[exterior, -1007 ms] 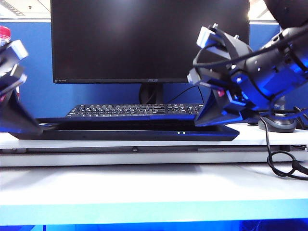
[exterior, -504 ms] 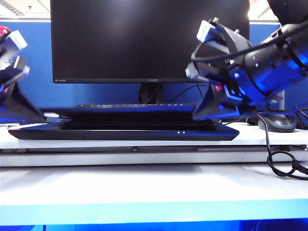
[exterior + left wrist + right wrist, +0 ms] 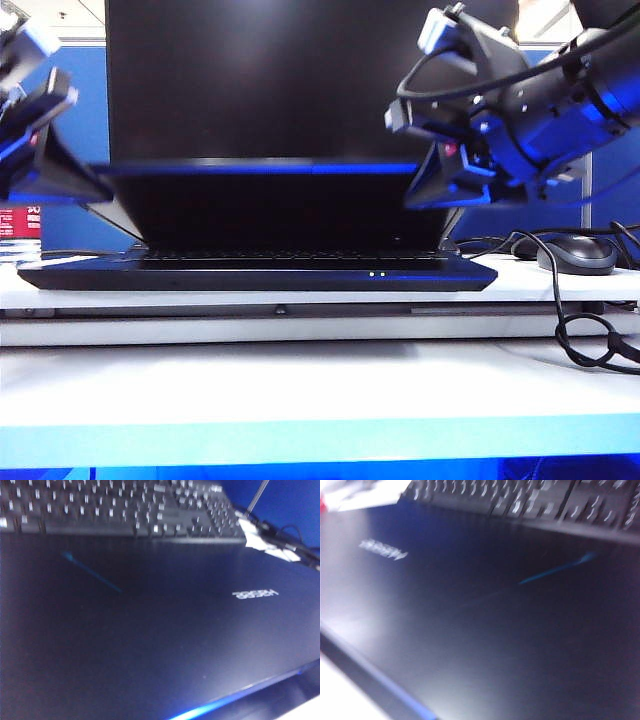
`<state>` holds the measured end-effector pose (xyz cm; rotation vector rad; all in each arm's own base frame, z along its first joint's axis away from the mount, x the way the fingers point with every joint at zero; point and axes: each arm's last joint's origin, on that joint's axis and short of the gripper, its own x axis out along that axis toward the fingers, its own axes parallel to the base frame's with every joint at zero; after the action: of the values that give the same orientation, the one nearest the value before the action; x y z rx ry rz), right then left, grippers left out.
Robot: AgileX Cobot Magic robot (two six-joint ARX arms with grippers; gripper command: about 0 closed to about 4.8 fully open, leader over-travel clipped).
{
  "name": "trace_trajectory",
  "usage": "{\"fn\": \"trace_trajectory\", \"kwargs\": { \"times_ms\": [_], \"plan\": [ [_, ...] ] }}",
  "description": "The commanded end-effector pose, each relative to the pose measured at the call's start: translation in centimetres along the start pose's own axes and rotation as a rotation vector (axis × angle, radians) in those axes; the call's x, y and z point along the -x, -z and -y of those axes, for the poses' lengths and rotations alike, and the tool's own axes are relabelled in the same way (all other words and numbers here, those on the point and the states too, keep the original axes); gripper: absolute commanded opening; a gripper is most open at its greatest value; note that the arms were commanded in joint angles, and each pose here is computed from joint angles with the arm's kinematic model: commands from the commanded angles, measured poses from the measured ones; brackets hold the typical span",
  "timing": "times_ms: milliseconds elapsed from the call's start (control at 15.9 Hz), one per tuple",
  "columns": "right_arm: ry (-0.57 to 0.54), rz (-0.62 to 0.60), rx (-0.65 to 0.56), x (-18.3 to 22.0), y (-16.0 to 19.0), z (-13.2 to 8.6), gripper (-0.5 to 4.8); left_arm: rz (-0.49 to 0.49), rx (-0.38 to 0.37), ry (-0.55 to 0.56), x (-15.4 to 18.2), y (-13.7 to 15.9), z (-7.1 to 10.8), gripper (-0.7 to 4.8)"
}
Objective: Open the lid of the black laptop.
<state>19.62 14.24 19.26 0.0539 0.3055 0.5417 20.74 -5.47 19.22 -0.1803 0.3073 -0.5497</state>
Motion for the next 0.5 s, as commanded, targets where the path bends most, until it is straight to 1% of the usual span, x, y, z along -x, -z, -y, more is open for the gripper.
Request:
{"fn": "trace_trajectory", "kwargs": {
  "times_ms": [63,315,504],
  "plan": [
    [0.031,0.127,0.003,-0.1,-2.4,0.5,-0.01,0.113,-0.054,0.002,-0.1,-2.3,0.2,-0.03],
    [0.029,0.197,0.034,-0.4,-4.9,0.6,-0.01,0.136,-0.084,-0.024,-0.2,-3.2,0.3,-0.03],
    [0.033,0.236,0.054,-0.4,-6.2,0.7,-0.01,0.178,-0.117,-0.032,-0.4,-4.7,0.4,-0.03]
  ]
}}
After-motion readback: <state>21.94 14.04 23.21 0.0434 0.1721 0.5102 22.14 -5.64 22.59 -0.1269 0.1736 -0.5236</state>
